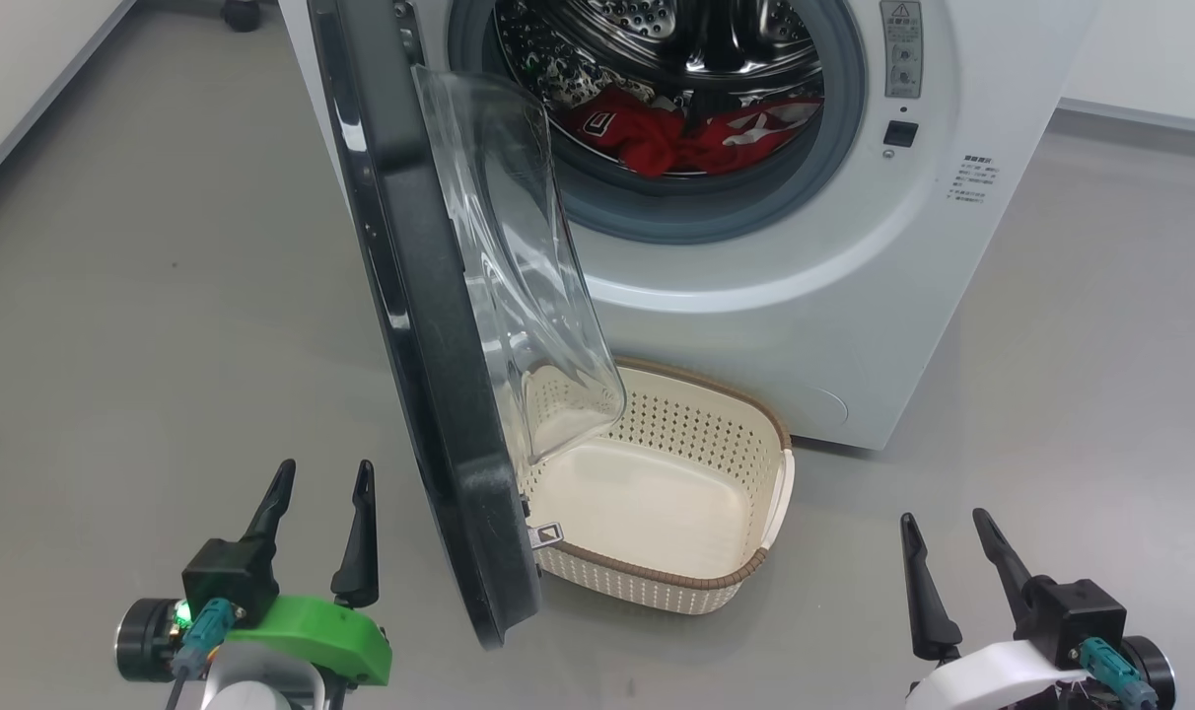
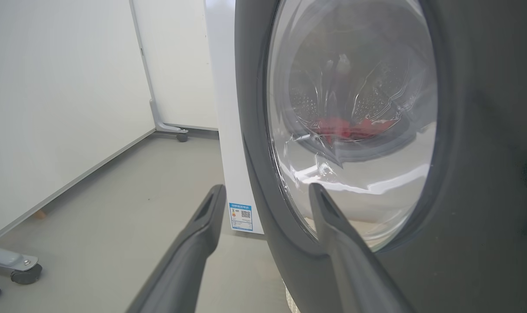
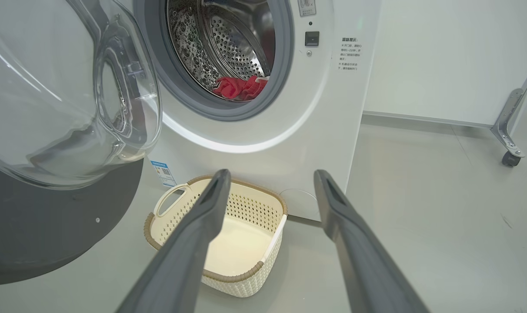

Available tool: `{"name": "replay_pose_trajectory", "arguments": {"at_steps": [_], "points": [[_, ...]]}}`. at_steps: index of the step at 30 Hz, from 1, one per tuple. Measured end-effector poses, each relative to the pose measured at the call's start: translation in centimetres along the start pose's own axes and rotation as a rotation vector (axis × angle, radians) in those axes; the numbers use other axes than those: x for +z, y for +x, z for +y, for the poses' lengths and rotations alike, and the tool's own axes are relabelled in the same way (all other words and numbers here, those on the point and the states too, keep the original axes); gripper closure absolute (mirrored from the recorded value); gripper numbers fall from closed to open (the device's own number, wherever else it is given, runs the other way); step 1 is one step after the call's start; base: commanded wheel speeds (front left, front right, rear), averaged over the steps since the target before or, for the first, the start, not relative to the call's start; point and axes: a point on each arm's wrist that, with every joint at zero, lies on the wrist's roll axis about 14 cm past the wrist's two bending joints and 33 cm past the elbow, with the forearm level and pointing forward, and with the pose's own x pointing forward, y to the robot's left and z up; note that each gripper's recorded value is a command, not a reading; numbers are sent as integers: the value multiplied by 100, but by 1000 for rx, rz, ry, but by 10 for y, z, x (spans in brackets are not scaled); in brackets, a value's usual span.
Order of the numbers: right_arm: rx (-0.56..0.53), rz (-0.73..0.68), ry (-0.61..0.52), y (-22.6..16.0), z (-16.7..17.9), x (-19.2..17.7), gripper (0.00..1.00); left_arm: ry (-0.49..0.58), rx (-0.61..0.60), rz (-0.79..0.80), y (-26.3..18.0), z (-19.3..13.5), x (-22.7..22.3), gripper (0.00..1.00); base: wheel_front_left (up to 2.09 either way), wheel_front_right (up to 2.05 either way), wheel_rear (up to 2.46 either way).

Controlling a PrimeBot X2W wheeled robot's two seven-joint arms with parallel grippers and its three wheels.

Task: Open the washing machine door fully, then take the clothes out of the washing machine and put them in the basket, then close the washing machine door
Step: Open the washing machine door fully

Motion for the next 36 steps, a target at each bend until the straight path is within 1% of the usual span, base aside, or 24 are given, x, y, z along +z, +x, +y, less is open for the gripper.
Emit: {"name": "replay_pose_trajectory", "arguments": {"at_steps": [7, 8, 9, 10, 11, 13, 26, 33, 36], "points": [[-3, 4, -2, -3, 1, -2, 0, 0, 2, 0, -1, 1, 0, 0, 0, 0, 0], [-4, 3, -2, -3, 1, -2, 0, 0, 2, 0, -1, 1, 0, 3, 0, 0, 0], [-4, 2, -4, -3, 1, -2, 0, 0, 2, 0, -1, 1, 0, 16, 0, 0, 0], [-5, 0, -4, -2, 1, -1, 0, 0, 2, 1, -1, 1, 0, 57, 0, 0, 0], [-7, 0, -3, -2, 1, -1, 0, 0, 2, 2, -1, 1, -1, 74, 0, 0, 0], [-9, -2, -2, -2, 1, -1, 0, 0, 3, 5, -1, 1, -2, 100, 0, 0, 0], [-19, -8, -8, -3, -1, 0, 0, 7, 3, -2, -1, 2, 1, 100, 0, 0, 0], [-21, -2, -10, -5, 0, -2, 0, 19, 12, -81, 3, 5, 26, 100, 0, 0, 0], [-21, -4, -9, -5, 1, -1, 0, 30, 12, -156, 9, 4, 51, 100, 0, 0, 0]]}}
